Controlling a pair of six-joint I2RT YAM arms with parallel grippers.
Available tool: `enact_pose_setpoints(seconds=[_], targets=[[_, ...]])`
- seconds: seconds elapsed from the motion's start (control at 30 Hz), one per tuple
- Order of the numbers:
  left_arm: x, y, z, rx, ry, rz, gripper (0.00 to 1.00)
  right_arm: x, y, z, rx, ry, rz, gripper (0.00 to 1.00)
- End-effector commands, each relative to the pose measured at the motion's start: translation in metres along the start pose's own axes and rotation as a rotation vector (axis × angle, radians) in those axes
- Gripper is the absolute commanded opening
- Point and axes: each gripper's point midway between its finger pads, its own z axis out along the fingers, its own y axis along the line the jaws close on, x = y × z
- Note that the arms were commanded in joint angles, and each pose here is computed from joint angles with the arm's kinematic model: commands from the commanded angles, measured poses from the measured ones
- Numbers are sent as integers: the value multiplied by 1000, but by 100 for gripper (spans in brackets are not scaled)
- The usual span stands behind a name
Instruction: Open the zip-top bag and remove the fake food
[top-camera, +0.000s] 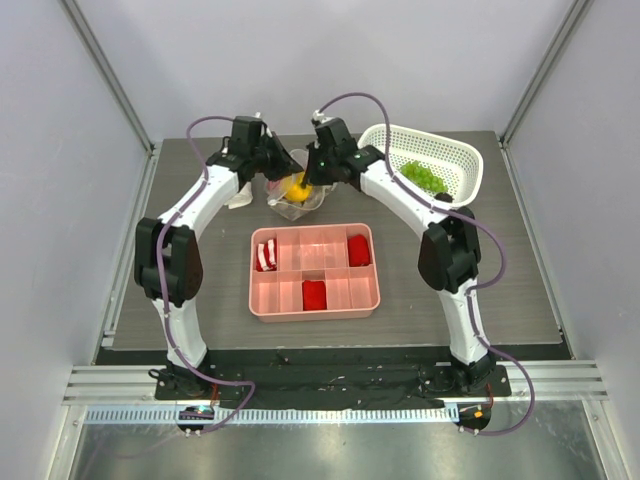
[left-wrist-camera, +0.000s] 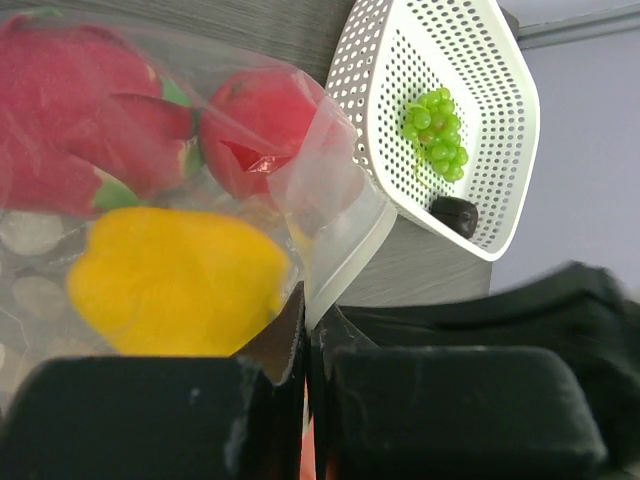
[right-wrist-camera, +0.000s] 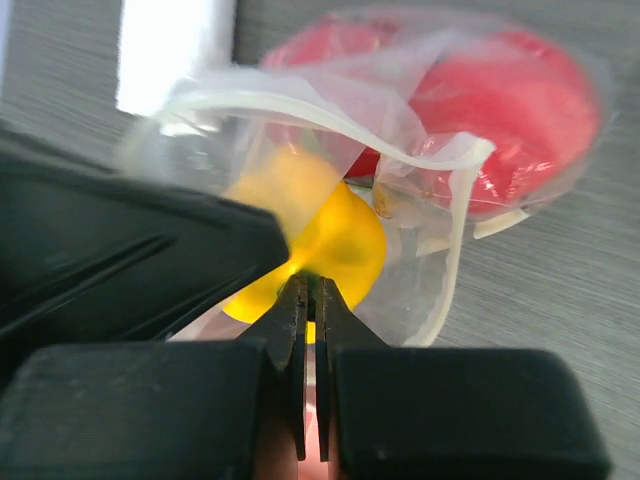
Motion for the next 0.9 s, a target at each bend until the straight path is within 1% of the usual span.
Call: enact_pose_setpoints(seconds=[0.0, 0.13, 0.2, 0.23, 0.3, 0.4, 0.5, 0.53, 0.57, 0.63, 0.7, 0.73, 0.77, 0.83, 0.87], targets=[[-8, -23, -20, 58, -32, 53, 0, -69, 17, -70, -18, -178, -22, 1], [-12, -25, -21, 56, -39, 56, 0, -76, 19, -92, -21, -171, -20, 1], [-16, -26, -20, 52, -47, 54, 0, -78, 18, -108, -23, -166, -6, 1], [-18, -27, -21, 54, -51, 55, 0, -84, 19, -123, -29, -183, -1, 1], [-19, -30, -20, 61, -51, 51, 0, -82, 11, -132, -20, -172, 24, 1], [-20, -32, -20, 70, -51, 44, 0, -97, -12, -154, -10, -205, 100, 1], [-20, -33, -22, 72, -50, 41, 0, -112, -51, -168, 71, -251, 146, 1], [-19, -33, -23, 70, -49, 41, 0, -118, -73, -171, 113, -266, 169, 1], [-18, -33, -24, 68, -49, 38, 0, -120, -86, -173, 144, -275, 182, 1], [-20, -37, -31, 75, -61, 28, 0, -125, -135, -176, 290, -311, 218, 1], [-23, -45, -40, 90, -83, 30, 0, -125, -176, -175, 419, -319, 216, 1], [-24, -47, -42, 93, -92, 27, 0, -126, -190, -173, 454, -325, 214, 1], [-26, -48, -44, 94, -99, 24, 0, -121, -219, -165, 514, -307, 234, 1], [-27, -54, -48, 109, -103, 21, 0, -125, -244, -160, 569, -322, 230, 1], [-28, -58, -50, 121, -103, 3, 0, -119, -262, -149, 600, -298, 228, 1]])
